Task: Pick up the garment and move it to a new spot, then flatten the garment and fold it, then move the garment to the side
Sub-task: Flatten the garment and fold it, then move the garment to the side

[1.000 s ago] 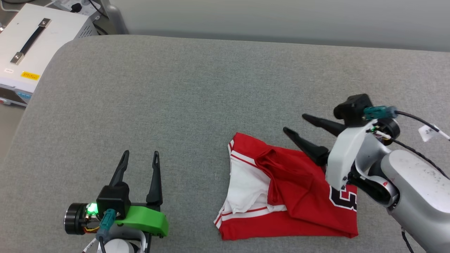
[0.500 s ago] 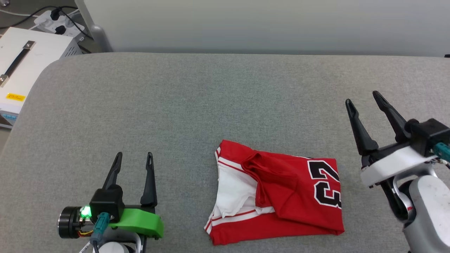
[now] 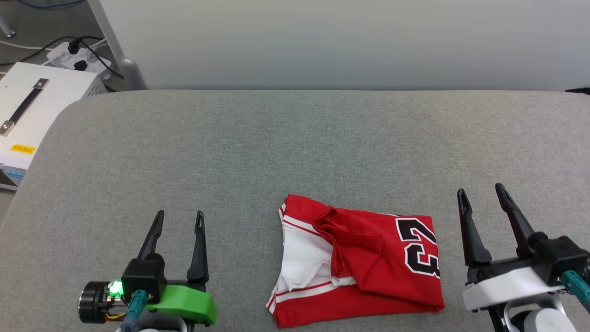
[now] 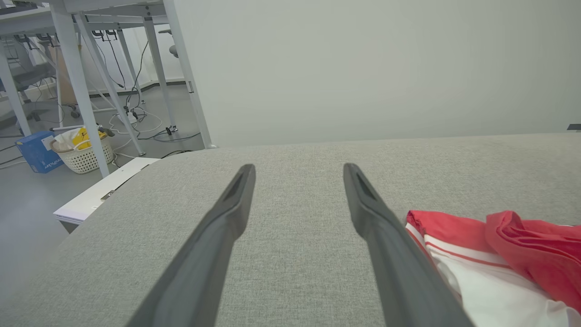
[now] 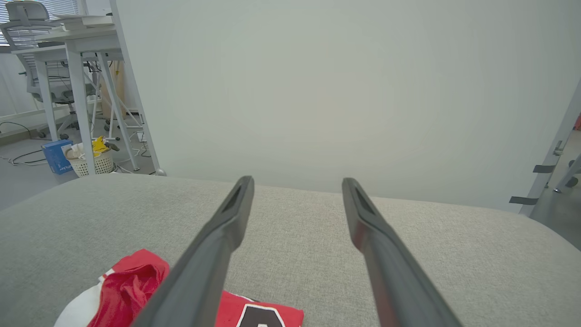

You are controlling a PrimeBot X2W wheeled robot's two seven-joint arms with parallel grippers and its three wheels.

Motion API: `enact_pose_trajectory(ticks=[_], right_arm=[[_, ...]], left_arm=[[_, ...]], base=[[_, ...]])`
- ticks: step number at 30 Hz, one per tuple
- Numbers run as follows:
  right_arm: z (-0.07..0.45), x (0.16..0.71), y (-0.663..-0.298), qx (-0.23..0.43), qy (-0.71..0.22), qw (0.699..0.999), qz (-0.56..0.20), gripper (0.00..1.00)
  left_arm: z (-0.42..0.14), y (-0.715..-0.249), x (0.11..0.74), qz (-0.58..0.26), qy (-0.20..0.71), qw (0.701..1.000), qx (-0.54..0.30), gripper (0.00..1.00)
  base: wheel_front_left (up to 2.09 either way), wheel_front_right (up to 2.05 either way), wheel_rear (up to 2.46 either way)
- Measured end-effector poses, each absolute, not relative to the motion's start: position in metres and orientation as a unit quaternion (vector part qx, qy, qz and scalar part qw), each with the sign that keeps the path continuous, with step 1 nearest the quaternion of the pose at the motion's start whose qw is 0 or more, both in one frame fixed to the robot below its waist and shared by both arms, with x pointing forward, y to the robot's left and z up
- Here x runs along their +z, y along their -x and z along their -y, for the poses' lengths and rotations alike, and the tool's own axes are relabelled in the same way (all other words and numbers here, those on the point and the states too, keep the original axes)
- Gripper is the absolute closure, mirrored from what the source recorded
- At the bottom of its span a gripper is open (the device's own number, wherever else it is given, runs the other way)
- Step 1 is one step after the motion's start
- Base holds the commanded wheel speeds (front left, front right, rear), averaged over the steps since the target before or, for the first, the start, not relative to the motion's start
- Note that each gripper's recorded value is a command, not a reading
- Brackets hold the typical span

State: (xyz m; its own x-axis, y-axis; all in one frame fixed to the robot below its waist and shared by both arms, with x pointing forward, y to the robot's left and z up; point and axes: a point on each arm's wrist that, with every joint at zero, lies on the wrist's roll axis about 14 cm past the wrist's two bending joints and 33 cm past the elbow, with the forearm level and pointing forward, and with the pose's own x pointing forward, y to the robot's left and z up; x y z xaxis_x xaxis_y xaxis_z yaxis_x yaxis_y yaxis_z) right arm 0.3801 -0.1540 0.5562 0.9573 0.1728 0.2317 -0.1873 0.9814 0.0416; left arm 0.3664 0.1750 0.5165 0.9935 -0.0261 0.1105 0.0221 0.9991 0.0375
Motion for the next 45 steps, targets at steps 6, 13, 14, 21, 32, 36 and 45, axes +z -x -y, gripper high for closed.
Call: enact_pose_trajectory(ticks=[6, 13, 14, 21, 32, 36, 45], right_arm=[[0.159, 0.546, -0.361, 0.074, -0.036, 0.992, 0.1, 0.0], [0.16, 0.54, -0.346, 0.068, -0.034, 0.993, 0.091, 0.0], [0.16, 0.539, -0.345, 0.068, -0.034, 0.993, 0.09, 0.0], [0.158, 0.535, -0.345, 0.069, -0.028, 0.994, 0.084, 0.0], [0.173, 0.563, -0.372, 0.079, 0.016, 0.989, 0.122, 0.0], [0.171, 0.569, -0.399, 0.119, 0.023, 0.989, 0.089, 0.0], [0.165, 0.54, -0.432, 0.196, 0.018, 0.976, -0.095, 0.0]], left_arm=[[-0.173, -0.356, 0.52, 0.061, -0.017, 0.998, -0.016, 0.0], [-0.172, -0.347, 0.518, 0.059, -0.016, 0.998, -0.021, 0.0], [-0.172, -0.346, 0.517, 0.057, -0.016, 0.998, -0.021, 0.0], [-0.173, -0.345, 0.512, 0.049, -0.017, 0.998, -0.02, 0.0], [-0.176, -0.346, 0.506, 0.039, -0.017, 0.999, -0.017, 0.0], [-0.176, -0.348, 0.501, 0.031, -0.017, 0.999, -0.016, 0.0], [-0.179, -0.36, 0.495, 0.022, -0.018, 1.0, -0.013, 0.0]], base=[[0.0, 0.0, 0.0], [0.0, 0.0, 0.0], [0.0, 0.0, 0.0], [0.0, 0.0, 0.0], [0.0, 0.0, 0.0], [0.0, 0.0, 0.0], [0.0, 0.0, 0.0]])
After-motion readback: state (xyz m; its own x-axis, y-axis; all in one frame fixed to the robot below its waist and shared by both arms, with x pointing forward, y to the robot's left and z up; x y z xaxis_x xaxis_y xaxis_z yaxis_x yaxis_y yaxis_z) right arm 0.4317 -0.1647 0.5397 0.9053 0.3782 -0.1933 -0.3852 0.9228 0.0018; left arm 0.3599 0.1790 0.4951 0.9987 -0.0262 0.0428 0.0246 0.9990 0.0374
